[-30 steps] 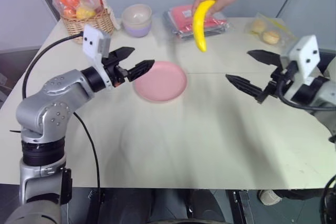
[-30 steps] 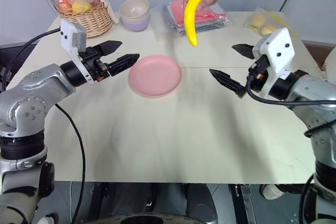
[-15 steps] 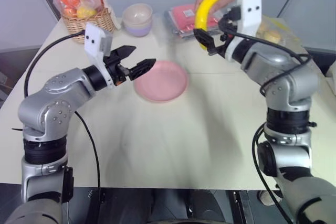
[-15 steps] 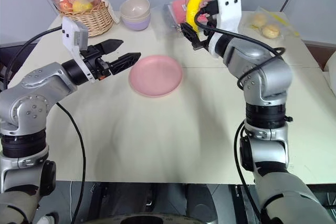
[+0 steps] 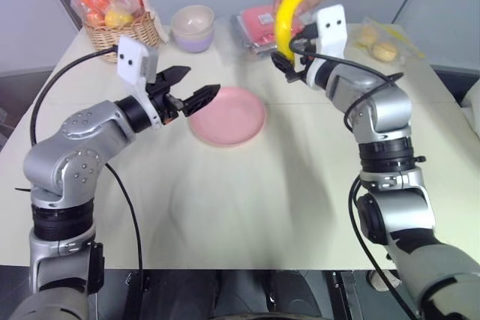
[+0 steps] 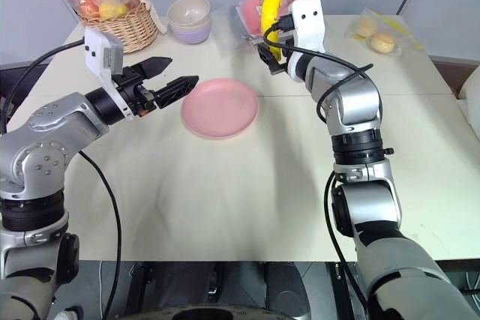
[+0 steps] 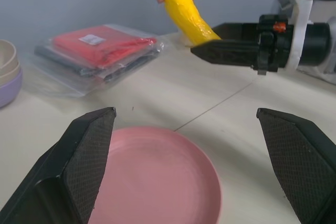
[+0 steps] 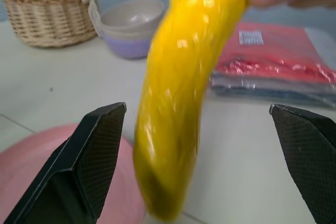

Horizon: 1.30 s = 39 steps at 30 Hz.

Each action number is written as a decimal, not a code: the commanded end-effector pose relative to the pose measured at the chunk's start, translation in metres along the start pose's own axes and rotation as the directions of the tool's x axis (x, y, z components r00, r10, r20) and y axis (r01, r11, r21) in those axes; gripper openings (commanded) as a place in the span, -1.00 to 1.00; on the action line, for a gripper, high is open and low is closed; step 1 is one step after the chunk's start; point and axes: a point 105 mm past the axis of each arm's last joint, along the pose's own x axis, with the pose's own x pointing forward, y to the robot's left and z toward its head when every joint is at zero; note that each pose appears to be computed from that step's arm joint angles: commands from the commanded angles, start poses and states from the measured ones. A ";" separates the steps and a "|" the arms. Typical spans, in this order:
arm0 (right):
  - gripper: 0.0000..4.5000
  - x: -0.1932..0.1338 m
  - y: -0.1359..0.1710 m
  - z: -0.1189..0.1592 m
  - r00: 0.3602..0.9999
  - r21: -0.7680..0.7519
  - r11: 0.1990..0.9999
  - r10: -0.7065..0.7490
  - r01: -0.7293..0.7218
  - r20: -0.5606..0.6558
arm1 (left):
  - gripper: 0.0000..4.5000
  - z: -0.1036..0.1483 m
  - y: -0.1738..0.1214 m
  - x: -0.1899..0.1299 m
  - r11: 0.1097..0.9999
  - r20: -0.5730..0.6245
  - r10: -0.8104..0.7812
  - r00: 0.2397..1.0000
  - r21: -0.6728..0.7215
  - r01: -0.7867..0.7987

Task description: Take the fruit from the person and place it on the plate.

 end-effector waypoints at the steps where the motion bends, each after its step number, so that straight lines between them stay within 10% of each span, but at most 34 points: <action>1: 0.99 0.001 0.004 0.024 0.996 -0.024 1.000 0.015 -0.013 0.082 | 1.00 0.014 -0.002 -0.005 0.999 0.045 0.003 0.999 0.043 -0.005; 5: 0.64 0.002 0.008 0.026 0.996 -0.026 0.999 0.026 -0.024 0.090 | 1.00 0.013 -0.002 -0.005 0.999 0.042 0.002 0.999 0.045 -0.004; 12: -0.78 0.003 0.012 0.025 0.995 -0.033 0.999 0.035 -0.033 0.093 | 1.00 0.014 -0.002 -0.004 0.999 0.042 0.000 0.999 0.048 -0.002; 22: -0.78 0.001 0.018 0.010 0.997 -0.017 0.999 0.045 -0.044 0.057 | 1.00 0.014 0.003 -0.006 0.999 0.040 0.023 0.999 0.045 -0.025; 39: -0.78 -0.028 0.136 -0.087 0.909 0.200 0.922 0.369 -0.332 -0.192 | 1.00 0.009 0.018 -0.024 0.987 -0.002 0.146 0.989 0.061 -0.146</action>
